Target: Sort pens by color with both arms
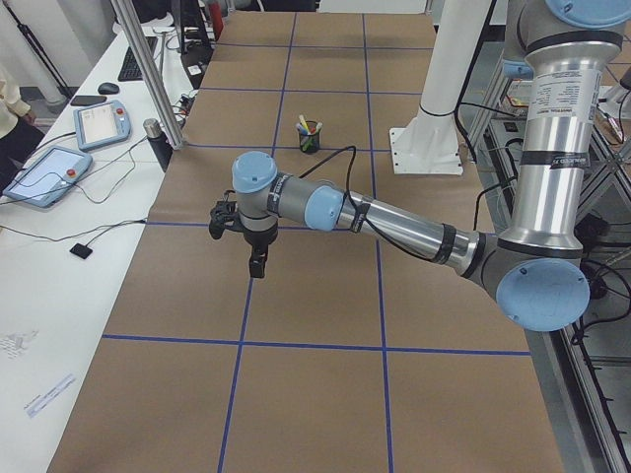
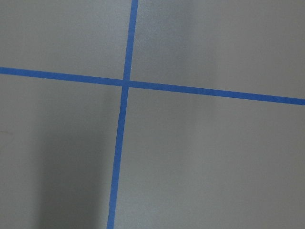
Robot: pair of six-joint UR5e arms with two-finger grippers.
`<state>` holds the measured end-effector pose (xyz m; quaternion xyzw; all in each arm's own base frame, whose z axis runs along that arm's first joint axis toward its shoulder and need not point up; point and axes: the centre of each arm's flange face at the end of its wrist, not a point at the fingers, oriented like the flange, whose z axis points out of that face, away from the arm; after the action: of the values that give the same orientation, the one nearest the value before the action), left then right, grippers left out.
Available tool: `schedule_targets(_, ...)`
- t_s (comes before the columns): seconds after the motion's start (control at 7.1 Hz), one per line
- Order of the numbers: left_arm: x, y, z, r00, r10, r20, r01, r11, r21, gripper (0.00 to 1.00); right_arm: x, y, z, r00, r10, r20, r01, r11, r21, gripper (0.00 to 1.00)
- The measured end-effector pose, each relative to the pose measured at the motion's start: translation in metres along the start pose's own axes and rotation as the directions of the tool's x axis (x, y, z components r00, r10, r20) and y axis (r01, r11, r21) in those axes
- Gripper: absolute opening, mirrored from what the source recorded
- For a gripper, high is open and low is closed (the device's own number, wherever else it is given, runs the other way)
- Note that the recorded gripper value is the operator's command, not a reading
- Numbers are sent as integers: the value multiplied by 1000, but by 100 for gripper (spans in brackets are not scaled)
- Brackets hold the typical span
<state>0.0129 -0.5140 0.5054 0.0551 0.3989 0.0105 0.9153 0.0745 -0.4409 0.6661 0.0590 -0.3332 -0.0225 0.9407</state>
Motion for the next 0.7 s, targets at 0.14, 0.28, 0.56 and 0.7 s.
schedule_targets(0.14, 0, 0, 1, 1000, 1, 0, -1, 1000, -1, 100, 1, 0, 1, 1000, 1, -1, -1, 1000, -1, 100)
schedule_targets(0.28, 0, 0, 1, 1000, 2, 0, -2, 1000, -1, 100, 1, 0, 1, 1000, 3, -2, -3, 1000, -3, 100)
schedule_targets(0.56, 0, 0, 0, 1000, 1, 0, -1, 1000, 0, 100, 1, -1, 1, 1000, 6, -2, -6, 1000, -2, 100)
schedule_targets(0.7, 0, 0, 0, 1000, 1, 0, -1, 1000, 0, 100, 1, -1, 2, 1000, 7, -2, -7, 1000, -3, 100)
